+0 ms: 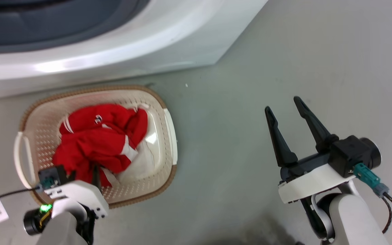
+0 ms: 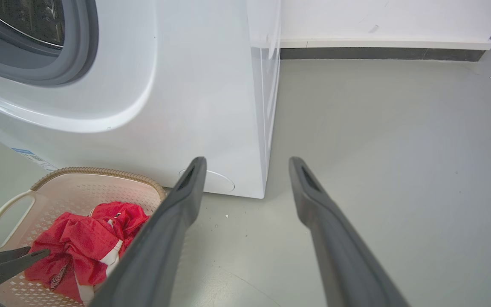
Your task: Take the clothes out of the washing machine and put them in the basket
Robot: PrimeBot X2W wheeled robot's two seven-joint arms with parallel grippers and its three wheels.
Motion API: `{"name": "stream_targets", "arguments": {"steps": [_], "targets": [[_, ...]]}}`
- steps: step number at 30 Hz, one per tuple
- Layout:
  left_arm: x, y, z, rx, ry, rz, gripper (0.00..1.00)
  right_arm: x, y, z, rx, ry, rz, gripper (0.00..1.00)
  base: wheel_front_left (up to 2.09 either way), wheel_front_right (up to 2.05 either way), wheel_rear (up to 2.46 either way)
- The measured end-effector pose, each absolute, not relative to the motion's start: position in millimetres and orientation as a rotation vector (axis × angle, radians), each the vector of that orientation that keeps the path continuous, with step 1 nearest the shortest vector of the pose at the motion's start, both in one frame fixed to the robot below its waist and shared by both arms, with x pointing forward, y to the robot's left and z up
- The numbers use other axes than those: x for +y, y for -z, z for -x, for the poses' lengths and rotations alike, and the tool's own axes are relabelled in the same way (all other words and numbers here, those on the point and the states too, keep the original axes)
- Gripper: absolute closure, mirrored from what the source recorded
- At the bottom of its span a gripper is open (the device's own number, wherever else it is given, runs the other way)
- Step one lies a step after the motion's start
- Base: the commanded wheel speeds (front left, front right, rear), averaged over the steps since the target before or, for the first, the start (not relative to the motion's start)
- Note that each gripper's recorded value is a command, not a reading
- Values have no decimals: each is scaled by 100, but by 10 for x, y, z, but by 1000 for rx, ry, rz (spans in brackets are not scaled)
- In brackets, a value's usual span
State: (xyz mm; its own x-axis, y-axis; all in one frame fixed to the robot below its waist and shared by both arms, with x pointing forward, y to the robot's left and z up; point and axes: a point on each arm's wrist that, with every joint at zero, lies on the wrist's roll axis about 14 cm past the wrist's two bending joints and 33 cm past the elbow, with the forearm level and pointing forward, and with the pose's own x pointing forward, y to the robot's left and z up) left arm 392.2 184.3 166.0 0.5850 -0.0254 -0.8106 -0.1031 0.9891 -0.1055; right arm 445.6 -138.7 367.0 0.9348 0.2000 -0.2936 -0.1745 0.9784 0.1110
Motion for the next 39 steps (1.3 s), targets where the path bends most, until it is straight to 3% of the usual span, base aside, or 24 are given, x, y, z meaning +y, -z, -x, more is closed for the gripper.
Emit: {"name": "stream_targets", "arguments": {"steps": [9,21,32,39], "targets": [[1775,-2376,-3816,791,-53,207,0,-1451,-4201,-4223,224,-174,-47,0,0,0,0],[1809,-3660,-4025,371,-20,193,0,-1367,-4832,-3896,93,-195,-44,0,0,0,0],[1778,-4886,-4028,-13,38,114,0,-1298,-5147,-3631,26,-217,-28,0,0,0,0],[1737,-5315,-3837,-149,59,72,0,-1341,-5215,-3469,11,-205,-29,0,0,0,0]]}}
